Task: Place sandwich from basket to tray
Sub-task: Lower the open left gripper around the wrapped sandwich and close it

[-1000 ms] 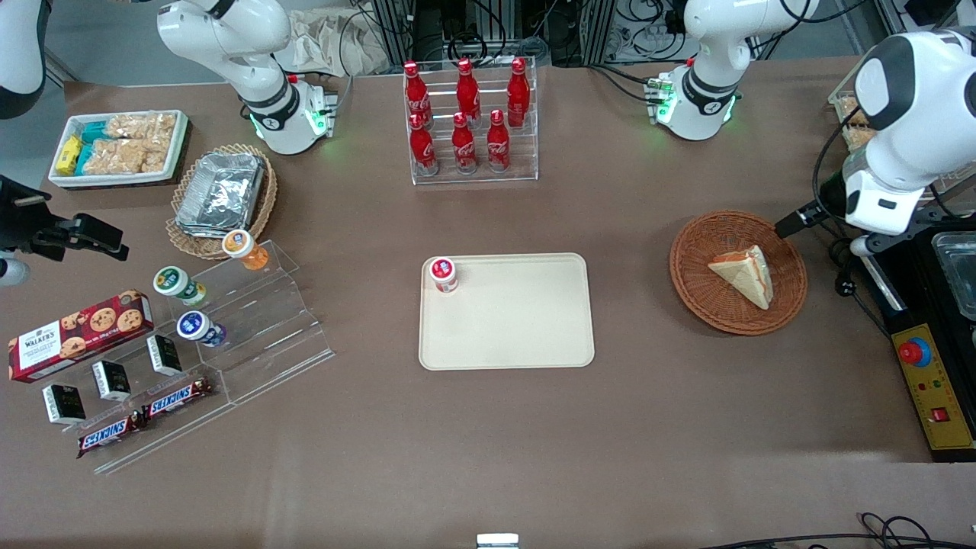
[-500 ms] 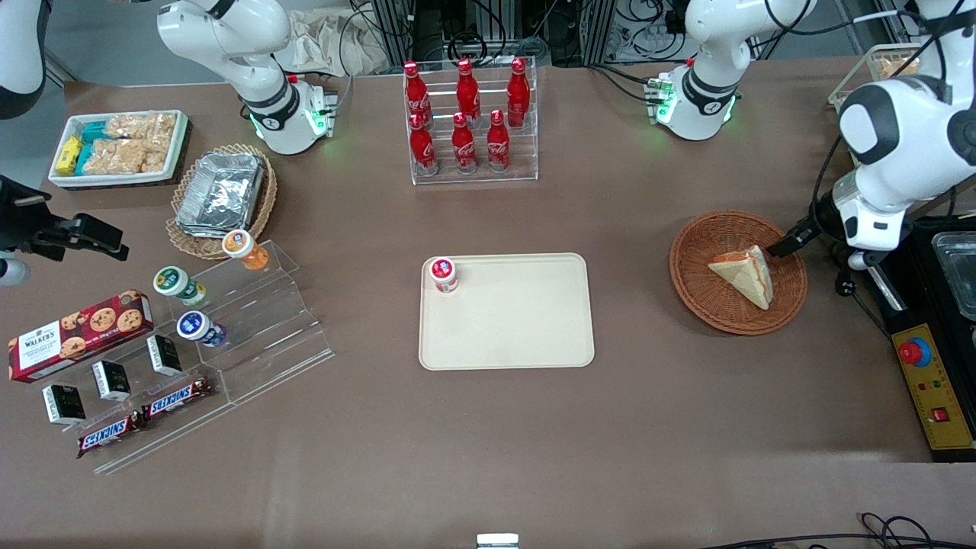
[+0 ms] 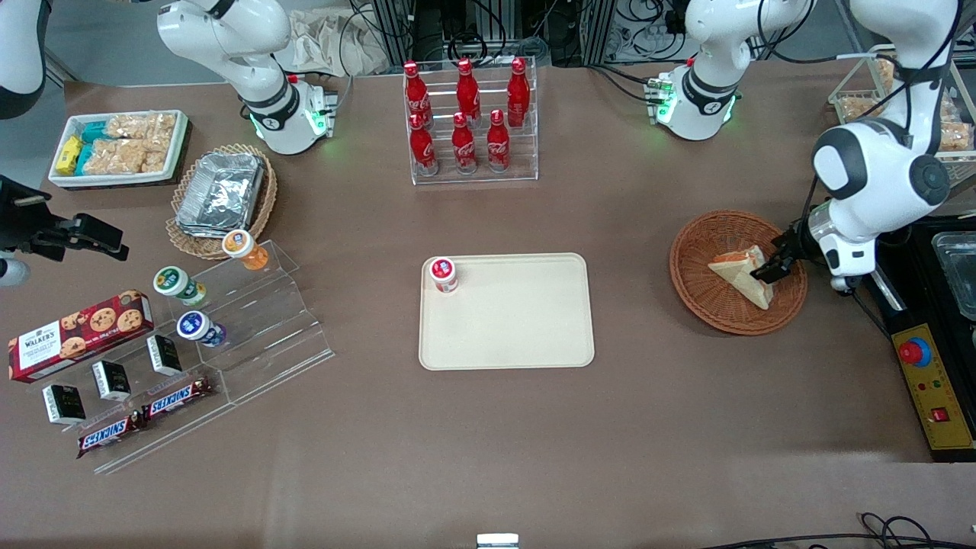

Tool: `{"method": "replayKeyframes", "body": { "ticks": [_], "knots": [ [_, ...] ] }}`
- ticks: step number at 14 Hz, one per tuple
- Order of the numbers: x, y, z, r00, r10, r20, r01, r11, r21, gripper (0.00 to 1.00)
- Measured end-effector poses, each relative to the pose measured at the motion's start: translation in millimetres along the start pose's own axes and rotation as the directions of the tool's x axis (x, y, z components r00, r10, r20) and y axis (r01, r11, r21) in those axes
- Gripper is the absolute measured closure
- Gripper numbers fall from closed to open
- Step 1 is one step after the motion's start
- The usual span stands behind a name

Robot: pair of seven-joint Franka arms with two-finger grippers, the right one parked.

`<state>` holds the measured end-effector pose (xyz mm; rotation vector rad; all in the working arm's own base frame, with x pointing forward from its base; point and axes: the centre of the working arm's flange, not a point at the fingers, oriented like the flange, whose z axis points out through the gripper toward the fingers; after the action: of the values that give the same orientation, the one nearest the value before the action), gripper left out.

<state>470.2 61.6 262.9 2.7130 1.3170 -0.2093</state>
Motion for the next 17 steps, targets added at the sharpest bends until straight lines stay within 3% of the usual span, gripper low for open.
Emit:
{"method": "replayKeyframes", "body": {
  "ticks": [3,6,7,9,12,13,17],
  "knots": [
    [5,-2,36,0.999,-0.030,0.030,0.029,0.999,0.023,0.00],
    [6,8,47,0.997,-0.072,0.028,0.072,0.997,0.022,0.03],
    [5,13,46,0.996,-0.091,0.024,0.090,0.996,0.019,0.11],
    [2,24,44,0.992,-0.121,0.018,0.121,0.993,0.015,0.18],
    [-1,30,44,0.992,-0.122,0.017,0.122,0.992,0.015,0.50],
    [-1,30,44,0.992,-0.122,0.016,0.121,0.993,0.014,0.57],
    [0,38,28,0.993,-0.116,0.002,0.116,0.993,-0.003,0.60]
  ]
}}
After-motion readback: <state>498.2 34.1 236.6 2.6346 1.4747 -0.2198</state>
